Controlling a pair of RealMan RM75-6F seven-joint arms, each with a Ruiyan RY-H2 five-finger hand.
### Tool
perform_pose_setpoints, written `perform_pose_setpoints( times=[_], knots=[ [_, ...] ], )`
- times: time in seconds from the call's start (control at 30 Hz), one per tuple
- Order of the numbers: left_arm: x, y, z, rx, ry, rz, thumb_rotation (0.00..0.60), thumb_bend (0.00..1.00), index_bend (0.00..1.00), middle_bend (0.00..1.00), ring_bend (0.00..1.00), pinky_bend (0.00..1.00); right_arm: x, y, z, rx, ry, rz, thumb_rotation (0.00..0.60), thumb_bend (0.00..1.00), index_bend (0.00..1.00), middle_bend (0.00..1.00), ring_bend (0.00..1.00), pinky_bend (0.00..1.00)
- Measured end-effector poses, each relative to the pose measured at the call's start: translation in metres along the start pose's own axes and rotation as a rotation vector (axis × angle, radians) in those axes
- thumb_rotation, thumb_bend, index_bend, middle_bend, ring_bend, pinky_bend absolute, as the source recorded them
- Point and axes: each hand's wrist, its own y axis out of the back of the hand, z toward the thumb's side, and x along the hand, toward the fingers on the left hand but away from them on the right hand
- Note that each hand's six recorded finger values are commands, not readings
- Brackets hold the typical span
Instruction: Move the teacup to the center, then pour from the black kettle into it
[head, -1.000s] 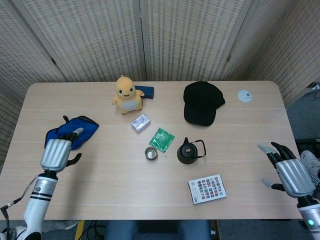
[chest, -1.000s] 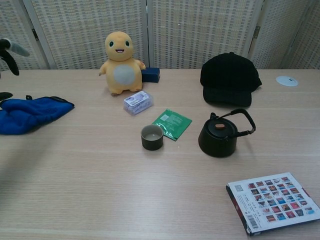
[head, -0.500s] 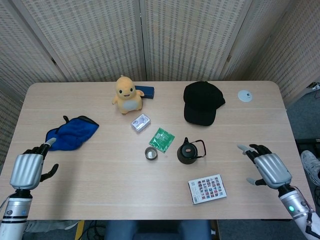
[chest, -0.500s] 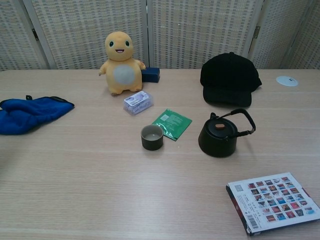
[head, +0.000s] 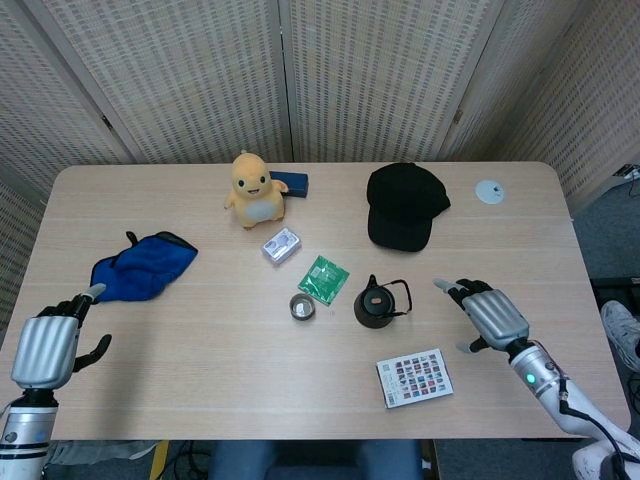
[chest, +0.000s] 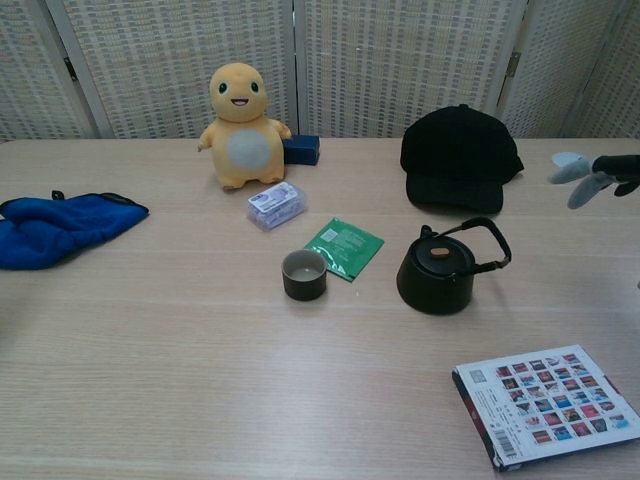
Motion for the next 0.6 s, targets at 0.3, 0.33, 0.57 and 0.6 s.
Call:
perform_pose_setpoints(
  times=[0.3, 0.33, 0.57, 0.6],
  knots=[
    [-0.005, 0.003, -0.004, 0.003, 0.001, 0.018, 0.6, 0.28, 0.19, 0.34, 0.42, 0.46, -0.04, -0.007, 0.021, 0.065, 0.019, -0.019, 0.6, 0.03, 0.07, 0.15, 0.07, 0.17],
    [-0.005, 0.004, -0.005, 0.003, 0.002, 0.021, 0.6, 0.28, 0.19, 0.34, 0.42, 0.46, -0.045, -0.008, 0.023, 0.067, 0.02, -0.019, 0.6, 0.03, 0.07, 0.14, 0.07, 0.17],
    [-0.009, 0.007, -0.008, -0.001, 0.006, 0.036, 0.6, 0.27, 0.19, 0.34, 0.42, 0.46, -0.075, -0.015, 0.038, 0.096, 0.029, -0.019, 0.6, 0.03, 0.07, 0.14, 0.06, 0.17],
    [-0.01, 0.007, -0.009, -0.001, 0.006, 0.039, 0.6, 0.27, 0.19, 0.34, 0.42, 0.46, -0.078, -0.015, 0.04, 0.099, 0.03, -0.019, 0.6, 0.03, 0.07, 0.14, 0.06, 0.17]
  ],
)
